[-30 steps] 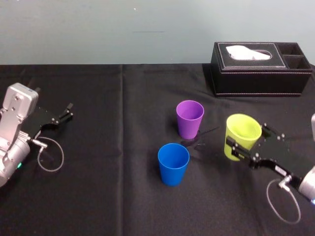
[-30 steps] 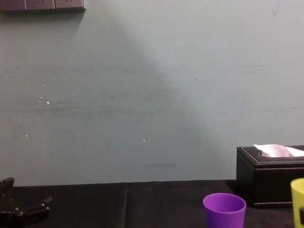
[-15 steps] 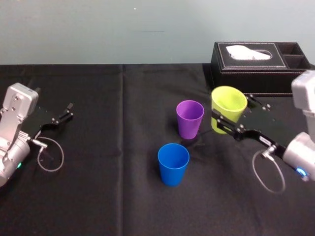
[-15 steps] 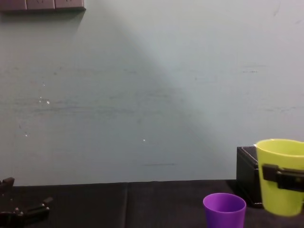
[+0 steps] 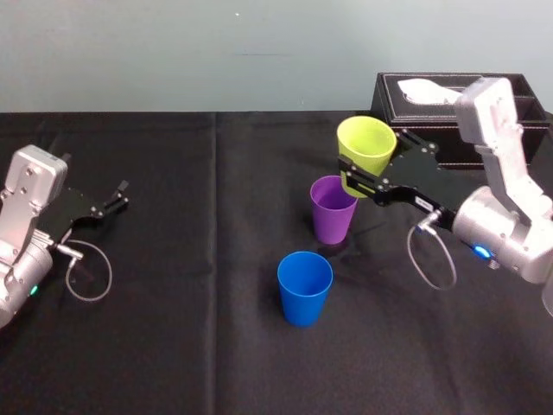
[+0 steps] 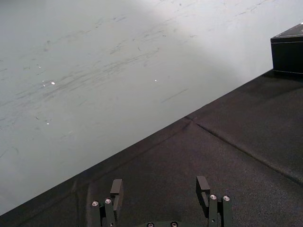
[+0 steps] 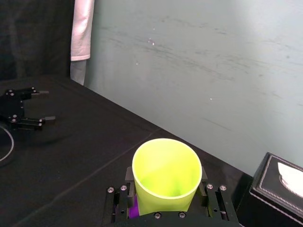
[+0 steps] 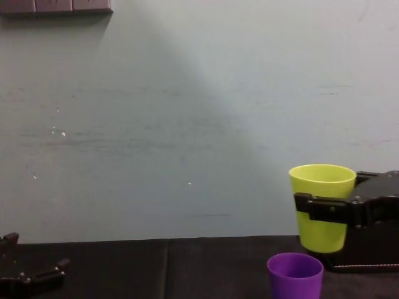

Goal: Stack the three plastic cups sequentially using one hand.

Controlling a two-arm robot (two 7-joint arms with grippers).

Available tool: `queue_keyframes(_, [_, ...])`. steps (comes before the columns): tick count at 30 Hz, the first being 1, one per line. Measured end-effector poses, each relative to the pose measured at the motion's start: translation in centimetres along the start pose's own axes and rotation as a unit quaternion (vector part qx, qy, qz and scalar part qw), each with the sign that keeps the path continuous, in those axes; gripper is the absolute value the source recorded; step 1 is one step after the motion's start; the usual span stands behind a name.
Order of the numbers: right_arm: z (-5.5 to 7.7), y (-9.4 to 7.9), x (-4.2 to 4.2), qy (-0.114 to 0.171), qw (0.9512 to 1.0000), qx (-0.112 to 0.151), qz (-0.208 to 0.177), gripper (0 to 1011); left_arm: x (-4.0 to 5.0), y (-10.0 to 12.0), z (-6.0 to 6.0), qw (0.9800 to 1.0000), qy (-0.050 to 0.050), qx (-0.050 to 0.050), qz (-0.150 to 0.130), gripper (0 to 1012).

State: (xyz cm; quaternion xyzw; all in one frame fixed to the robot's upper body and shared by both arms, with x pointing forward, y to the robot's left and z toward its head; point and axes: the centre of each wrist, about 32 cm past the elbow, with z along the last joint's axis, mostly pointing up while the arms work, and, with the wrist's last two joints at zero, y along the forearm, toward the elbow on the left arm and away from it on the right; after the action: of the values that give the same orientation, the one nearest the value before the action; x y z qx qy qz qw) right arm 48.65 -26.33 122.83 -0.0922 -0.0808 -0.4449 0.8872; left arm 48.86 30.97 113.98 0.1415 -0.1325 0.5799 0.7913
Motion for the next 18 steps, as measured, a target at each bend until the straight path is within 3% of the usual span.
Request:
queue_keyframes(9, [-0.2, 2.7, 0.42, -0.002, 0.9999, -0.014, 0.008, 739, 0.0, 0.0, 0.0, 1.0, 0.0, 0.0, 0.0, 1011])
queue_keyframes(18, [-1.2, 3.7, 0.49, 0.0, 0.9996, -0.019, 0.02, 739, 0.0, 0.0, 0.0, 1.0, 0.0, 0.0, 0.0, 1012])
